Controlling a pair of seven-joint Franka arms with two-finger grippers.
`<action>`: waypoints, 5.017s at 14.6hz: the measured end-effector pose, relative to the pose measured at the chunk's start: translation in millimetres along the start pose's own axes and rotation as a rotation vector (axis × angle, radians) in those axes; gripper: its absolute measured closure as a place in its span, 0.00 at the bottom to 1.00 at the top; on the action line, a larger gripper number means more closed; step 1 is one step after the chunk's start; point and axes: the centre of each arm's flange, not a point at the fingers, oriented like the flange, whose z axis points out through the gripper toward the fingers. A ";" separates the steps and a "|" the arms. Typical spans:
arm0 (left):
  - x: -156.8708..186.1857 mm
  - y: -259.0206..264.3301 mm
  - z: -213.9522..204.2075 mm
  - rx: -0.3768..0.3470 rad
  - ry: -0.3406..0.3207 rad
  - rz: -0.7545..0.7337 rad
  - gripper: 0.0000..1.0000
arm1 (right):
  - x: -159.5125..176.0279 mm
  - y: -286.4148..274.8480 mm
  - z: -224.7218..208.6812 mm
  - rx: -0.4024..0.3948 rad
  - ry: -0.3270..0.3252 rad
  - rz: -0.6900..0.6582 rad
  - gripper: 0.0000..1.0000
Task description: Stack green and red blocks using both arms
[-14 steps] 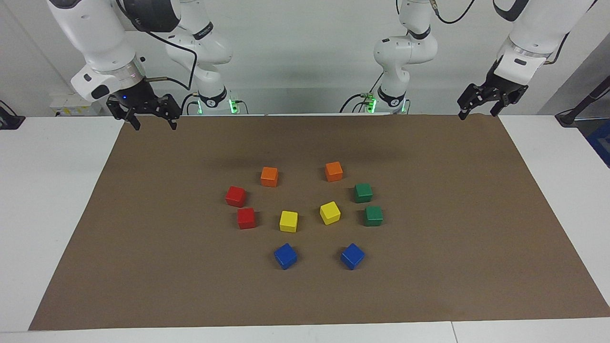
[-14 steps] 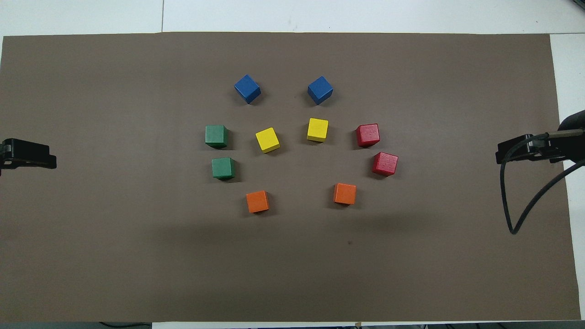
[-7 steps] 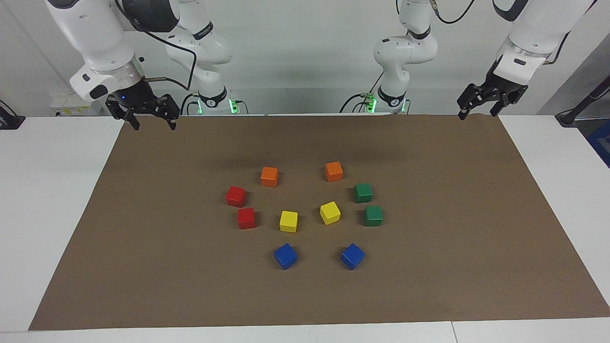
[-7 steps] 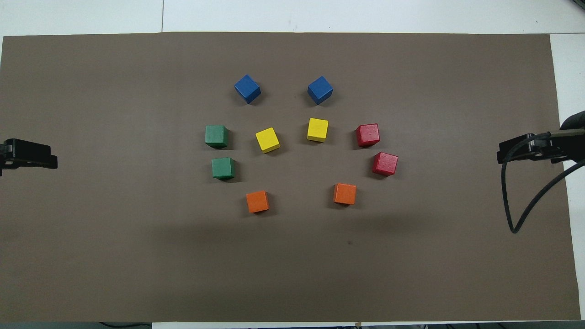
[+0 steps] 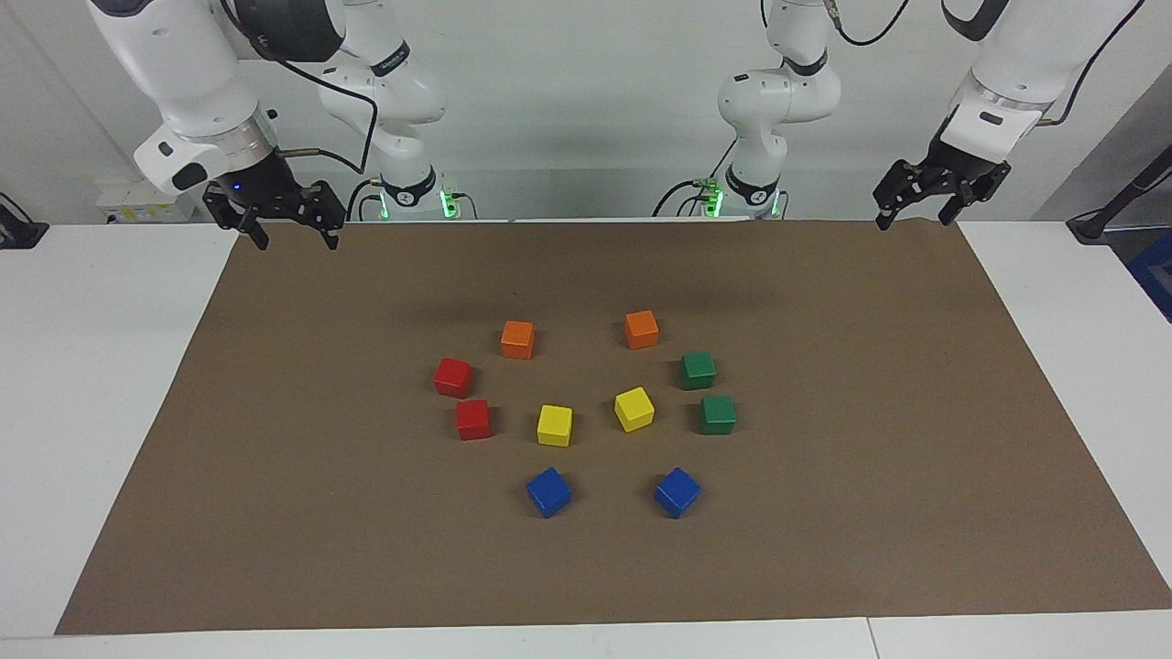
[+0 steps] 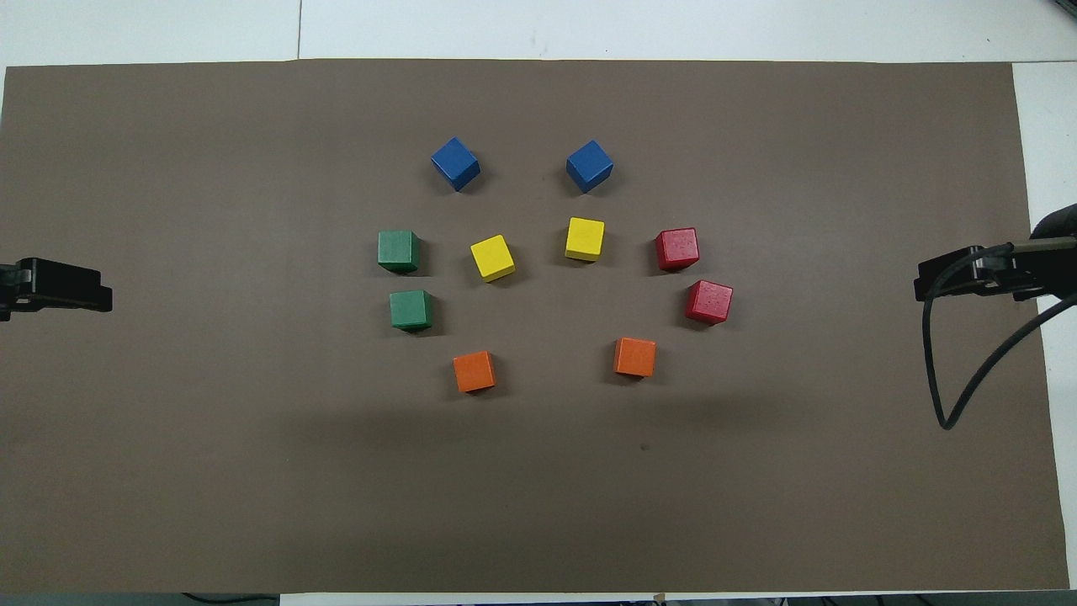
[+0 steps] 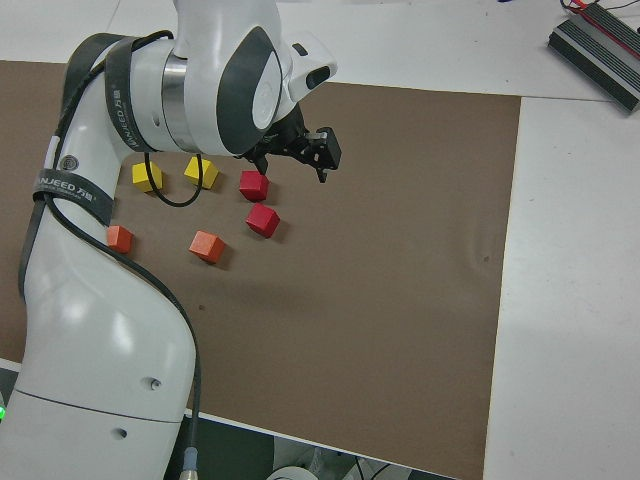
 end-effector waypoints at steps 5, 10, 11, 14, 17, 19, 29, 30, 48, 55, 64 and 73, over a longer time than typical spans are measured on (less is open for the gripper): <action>4.9 36.6 32.5 0.000 0.020 0.069 0.00 | -0.5 -13.5 3.0 -0.002 -0.003 0.029 0.00; 11.7 93.3 83.8 -0.007 0.036 0.094 0.00 | 1.2 -23.8 8.6 -0.002 0.006 0.042 0.00; 13.1 108.6 97.9 -0.009 0.034 0.100 0.00 | 1.2 -32.8 11.1 -0.002 0.009 0.050 0.00; 20.3 157.1 150.4 -0.012 0.013 0.133 0.00 | 2.3 -84.8 23.8 0.005 0.053 0.080 0.00; 22.5 184.5 201.0 -0.020 0.022 0.132 0.00 | 10.0 -131.1 52.4 0.017 0.079 0.104 0.00; 17.2 196.3 224.3 -0.023 0.027 0.127 0.00 | 20.0 -151.2 73.9 0.024 0.084 0.108 0.00; 0.8 226.4 286.9 -0.036 0.041 0.090 0.00 | 56.0 -161.4 153.7 0.059 0.140 0.116 0.00; -0.6 227.8 292.3 -0.036 0.041 0.085 0.00 | 57.7 -160.2 161.5 0.057 0.134 0.119 0.00; -8.4 248.2 331.2 -0.028 0.010 0.075 0.36 | 38.6 -144.8 239.4 -0.012 0.037 0.202 0.00; -4.2 245.3 327.6 -0.024 0.023 0.070 0.44 | 38.3 -149.3 247.3 0.000 0.060 0.219 0.00; 45.2 95.7 222.7 0.002 0.019 0.015 0.44 | 42.3 -150.6 271.3 0.008 0.066 0.218 0.00; 31.2 -148.4 242.4 0.014 0.030 0.043 0.44 | 44.8 -159.9 289.3 0.017 0.075 0.204 0.18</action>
